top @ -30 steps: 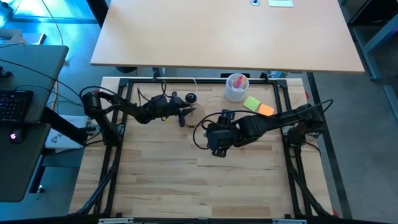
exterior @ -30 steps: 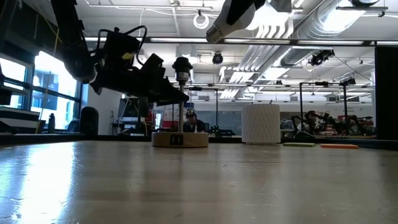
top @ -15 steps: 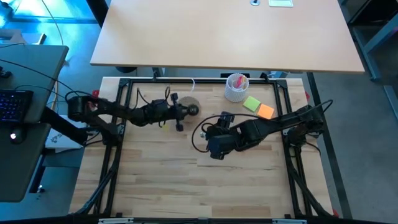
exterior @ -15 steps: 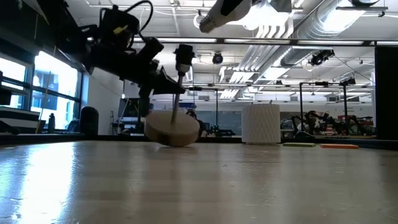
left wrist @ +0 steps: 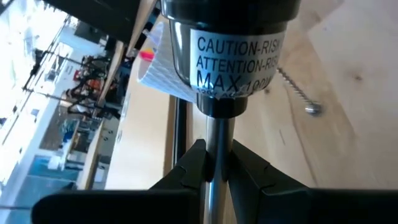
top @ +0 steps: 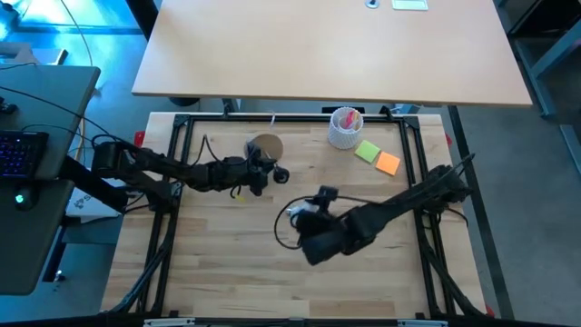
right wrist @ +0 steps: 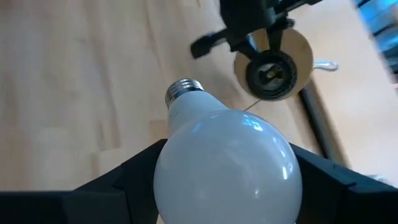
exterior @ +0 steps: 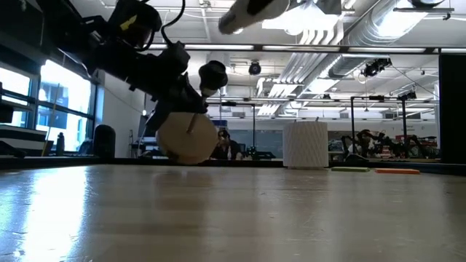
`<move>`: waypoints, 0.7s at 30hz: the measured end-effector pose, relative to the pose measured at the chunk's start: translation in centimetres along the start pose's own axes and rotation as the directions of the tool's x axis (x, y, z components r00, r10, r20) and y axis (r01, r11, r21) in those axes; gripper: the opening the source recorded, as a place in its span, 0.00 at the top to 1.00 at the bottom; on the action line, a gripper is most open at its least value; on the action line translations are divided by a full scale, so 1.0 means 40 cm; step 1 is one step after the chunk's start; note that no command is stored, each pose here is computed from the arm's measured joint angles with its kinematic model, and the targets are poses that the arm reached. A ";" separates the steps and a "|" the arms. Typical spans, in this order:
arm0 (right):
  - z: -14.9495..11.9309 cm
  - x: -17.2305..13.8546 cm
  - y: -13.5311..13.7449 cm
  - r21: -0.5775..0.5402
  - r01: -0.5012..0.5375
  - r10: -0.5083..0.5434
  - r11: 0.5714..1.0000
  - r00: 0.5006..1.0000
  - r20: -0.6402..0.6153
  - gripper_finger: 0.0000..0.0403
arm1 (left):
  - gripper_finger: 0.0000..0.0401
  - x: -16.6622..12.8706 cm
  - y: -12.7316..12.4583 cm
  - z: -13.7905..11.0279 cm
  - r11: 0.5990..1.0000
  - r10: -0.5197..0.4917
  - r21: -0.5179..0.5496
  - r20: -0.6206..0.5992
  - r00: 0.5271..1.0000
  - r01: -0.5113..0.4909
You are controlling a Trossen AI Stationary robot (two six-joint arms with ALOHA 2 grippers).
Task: Screw lightbulb
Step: Insert the light bulb into the lamp
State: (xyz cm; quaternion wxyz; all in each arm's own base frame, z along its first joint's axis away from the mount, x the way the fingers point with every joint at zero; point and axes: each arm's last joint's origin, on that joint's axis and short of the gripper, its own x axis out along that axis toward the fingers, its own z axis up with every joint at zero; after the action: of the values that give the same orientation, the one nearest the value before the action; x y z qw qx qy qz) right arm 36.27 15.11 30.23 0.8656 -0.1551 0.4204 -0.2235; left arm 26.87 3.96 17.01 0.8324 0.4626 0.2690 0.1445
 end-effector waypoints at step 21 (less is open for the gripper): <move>0.008 0.121 0.005 -0.086 0.279 -0.278 0.957 0.960 0.022 0.35 | 0.91 -0.013 -0.023 0.015 0.999 -0.015 -0.030 -0.036 0.999 0.014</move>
State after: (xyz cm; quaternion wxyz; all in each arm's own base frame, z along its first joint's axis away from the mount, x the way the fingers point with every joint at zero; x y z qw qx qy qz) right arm 39.21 12.80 27.14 0.8199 -0.2519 0.3996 -0.3236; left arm 26.79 2.78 16.64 0.8351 0.4456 0.2851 0.1507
